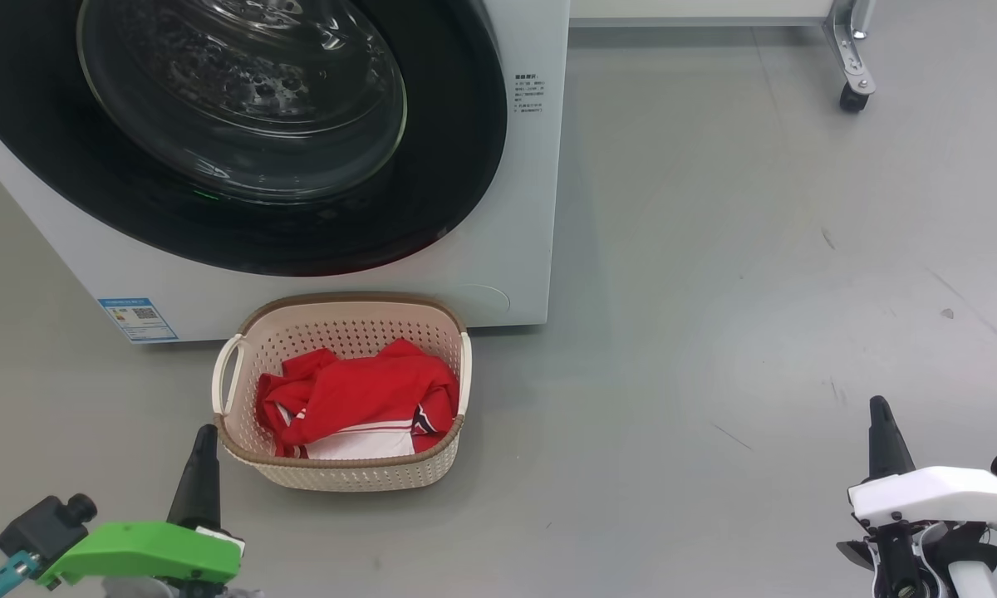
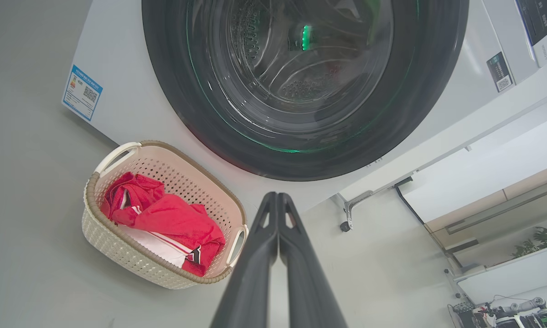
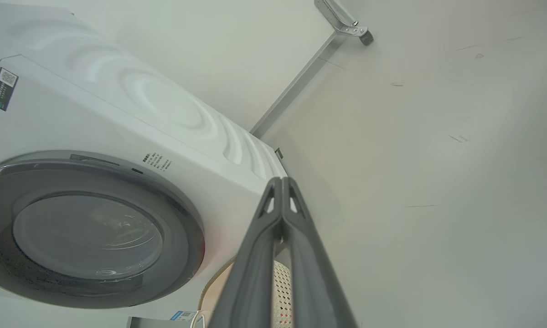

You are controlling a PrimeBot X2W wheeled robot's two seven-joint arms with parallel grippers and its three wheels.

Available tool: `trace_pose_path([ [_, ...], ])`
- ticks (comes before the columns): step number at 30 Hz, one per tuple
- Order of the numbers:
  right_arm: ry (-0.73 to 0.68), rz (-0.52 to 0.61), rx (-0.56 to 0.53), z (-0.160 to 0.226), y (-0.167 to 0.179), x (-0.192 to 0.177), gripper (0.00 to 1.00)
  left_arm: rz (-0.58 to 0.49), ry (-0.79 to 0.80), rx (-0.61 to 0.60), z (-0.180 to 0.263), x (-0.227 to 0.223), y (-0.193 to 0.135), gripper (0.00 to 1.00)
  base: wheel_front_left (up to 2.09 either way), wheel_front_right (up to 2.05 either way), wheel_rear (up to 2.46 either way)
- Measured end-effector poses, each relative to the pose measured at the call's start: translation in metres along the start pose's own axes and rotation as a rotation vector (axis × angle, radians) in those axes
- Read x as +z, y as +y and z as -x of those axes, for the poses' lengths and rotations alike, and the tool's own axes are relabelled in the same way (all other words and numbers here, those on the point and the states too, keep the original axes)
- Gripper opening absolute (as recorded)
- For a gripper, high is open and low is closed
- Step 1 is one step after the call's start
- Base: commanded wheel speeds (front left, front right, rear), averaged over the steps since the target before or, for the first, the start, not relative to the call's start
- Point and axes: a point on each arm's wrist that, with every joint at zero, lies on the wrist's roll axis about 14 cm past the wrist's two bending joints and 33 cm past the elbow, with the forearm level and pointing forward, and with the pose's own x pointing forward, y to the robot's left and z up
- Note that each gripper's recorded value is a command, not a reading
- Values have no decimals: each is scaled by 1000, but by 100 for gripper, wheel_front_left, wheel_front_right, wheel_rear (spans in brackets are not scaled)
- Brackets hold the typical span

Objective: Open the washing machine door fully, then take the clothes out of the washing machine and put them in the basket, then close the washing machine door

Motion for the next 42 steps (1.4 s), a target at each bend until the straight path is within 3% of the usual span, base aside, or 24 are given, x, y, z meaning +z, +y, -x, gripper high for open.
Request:
trace_pose_path([
  [42, 1, -576, 85, -4, 13, 23, 0, 498, -44, 1, 0, 26, 3, 0, 0, 0, 0],
])
